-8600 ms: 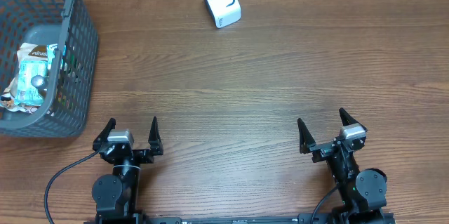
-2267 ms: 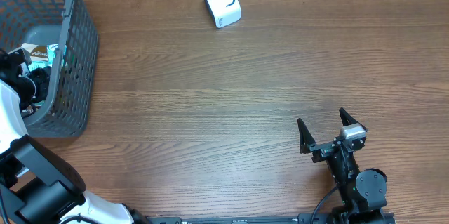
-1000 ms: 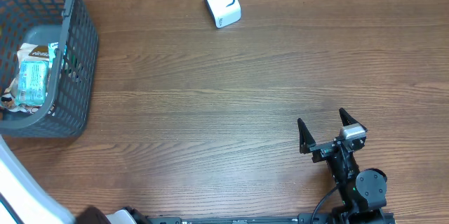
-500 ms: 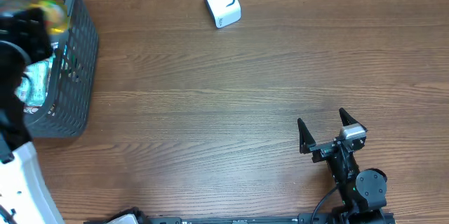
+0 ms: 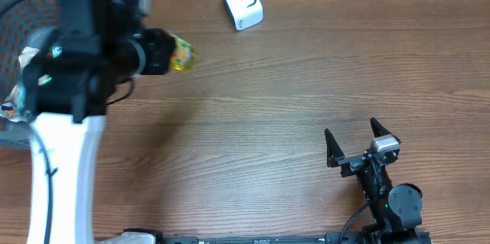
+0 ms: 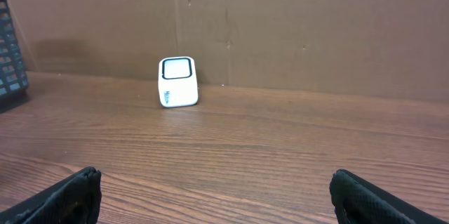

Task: Scan the item barcode
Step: 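Carry the bottle toward the scanner and set it upright on the table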

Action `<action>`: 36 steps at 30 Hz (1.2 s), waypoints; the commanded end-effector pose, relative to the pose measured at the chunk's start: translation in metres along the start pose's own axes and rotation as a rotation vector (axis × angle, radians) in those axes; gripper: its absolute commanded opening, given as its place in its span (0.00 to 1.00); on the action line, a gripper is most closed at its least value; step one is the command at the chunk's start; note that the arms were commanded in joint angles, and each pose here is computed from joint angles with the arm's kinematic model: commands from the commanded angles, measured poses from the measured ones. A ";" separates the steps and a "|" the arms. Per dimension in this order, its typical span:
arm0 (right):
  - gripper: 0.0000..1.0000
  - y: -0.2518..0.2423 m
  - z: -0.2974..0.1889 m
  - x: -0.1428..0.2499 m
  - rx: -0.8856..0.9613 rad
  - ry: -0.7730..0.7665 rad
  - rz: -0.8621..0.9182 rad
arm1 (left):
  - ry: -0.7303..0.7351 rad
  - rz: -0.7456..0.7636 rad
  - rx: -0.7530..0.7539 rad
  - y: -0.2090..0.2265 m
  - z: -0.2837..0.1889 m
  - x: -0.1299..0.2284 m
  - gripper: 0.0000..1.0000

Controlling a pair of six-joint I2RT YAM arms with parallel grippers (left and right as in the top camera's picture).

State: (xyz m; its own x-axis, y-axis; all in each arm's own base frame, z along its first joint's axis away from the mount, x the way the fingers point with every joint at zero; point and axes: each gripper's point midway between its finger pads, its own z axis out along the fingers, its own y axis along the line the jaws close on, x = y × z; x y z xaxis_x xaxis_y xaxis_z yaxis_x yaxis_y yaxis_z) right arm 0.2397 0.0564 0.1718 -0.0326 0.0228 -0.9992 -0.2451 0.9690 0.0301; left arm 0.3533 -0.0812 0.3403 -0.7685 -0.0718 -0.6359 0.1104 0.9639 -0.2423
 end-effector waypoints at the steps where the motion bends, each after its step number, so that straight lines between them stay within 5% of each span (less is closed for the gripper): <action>1: 1.00 -0.001 0.000 0.001 0.002 -0.005 -0.005 | 0.035 0.037 -0.031 -0.024 0.024 0.004 0.30; 22: 1.00 -0.001 0.000 0.001 0.002 -0.005 -0.005 | 0.144 0.118 -0.054 -0.192 0.187 0.093 0.30; 36: 1.00 -0.001 0.000 0.002 0.002 -0.005 -0.005 | 0.122 0.045 -0.161 -0.210 0.239 0.134 0.34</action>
State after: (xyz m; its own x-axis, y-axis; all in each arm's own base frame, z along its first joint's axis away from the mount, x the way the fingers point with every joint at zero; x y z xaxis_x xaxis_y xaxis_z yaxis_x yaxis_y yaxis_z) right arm 0.2398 0.0562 0.1718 -0.0326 0.0228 -0.9992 -0.2444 0.9692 0.0301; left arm 0.3685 -0.3542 0.1320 -0.8511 0.0648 -0.5210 0.1252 0.9888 -0.0815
